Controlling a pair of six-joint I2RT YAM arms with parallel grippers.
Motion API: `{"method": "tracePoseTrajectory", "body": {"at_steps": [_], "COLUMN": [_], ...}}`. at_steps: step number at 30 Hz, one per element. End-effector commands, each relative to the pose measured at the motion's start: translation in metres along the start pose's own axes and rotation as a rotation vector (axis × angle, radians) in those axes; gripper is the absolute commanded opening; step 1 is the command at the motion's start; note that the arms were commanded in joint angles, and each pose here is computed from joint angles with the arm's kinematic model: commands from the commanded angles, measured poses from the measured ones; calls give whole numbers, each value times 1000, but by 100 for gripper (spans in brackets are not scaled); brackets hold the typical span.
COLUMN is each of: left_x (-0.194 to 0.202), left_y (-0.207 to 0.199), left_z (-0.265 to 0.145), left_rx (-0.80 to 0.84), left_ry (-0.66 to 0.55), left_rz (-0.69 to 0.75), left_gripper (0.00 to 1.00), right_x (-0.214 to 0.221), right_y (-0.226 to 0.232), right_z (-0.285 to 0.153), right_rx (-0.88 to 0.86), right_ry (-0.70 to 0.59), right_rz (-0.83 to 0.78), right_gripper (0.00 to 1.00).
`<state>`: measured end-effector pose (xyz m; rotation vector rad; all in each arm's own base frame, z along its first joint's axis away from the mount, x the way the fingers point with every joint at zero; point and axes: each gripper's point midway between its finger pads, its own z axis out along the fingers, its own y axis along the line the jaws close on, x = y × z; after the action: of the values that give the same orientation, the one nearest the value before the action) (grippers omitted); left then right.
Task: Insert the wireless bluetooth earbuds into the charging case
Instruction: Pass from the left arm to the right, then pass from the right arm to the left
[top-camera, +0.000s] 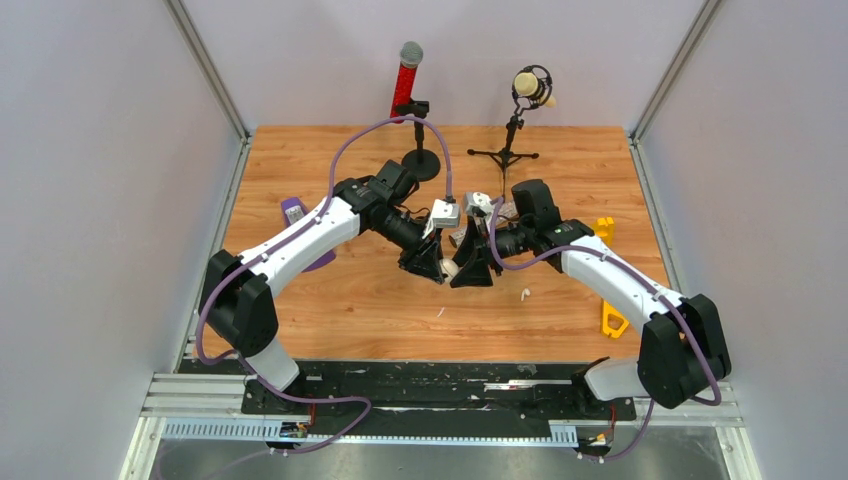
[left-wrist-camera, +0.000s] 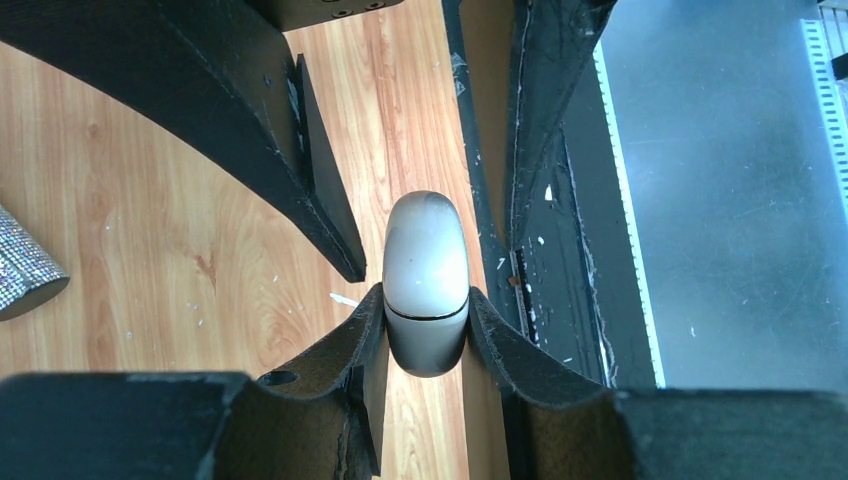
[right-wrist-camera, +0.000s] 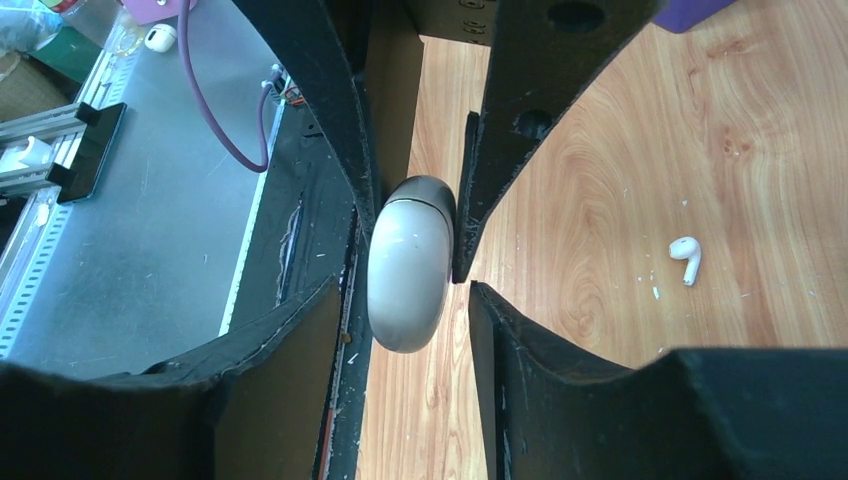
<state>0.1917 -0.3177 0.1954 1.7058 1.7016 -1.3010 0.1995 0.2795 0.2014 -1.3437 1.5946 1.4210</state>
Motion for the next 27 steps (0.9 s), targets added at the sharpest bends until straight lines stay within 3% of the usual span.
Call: {"method": "tracePoseTrajectory", "body": {"at_steps": [1, 6, 10, 19, 24, 27], "left_x": [-13, -12, -13, -23, -53, -73], "left_y": [-9, -9, -11, -5, 16, 30], "left_z": [-2, -3, -3, -21, -67, -101], "left_rx": [26, 24, 29, -110, -369, -550], "left_ry": [-37, -36, -41, -38, -79, -113], "left_rz": [35, 35, 46, 146, 257, 221], "left_gripper": [10, 11, 22, 97, 100, 100], "right_x": [-14, -14, -16, -46, -71, -84], "right_y": [8, 6, 6, 19, 11, 4], "right_z": [2, 3, 2, -19, -44, -61], "right_rx": [-46, -48, -33, 71, 218, 295], "right_ry": [-36, -36, -36, -67, -90, -104], "right_rz": [-66, -63, -77, -216, -300, -323], "right_gripper": [49, 26, 25, 22, 23, 24]}}
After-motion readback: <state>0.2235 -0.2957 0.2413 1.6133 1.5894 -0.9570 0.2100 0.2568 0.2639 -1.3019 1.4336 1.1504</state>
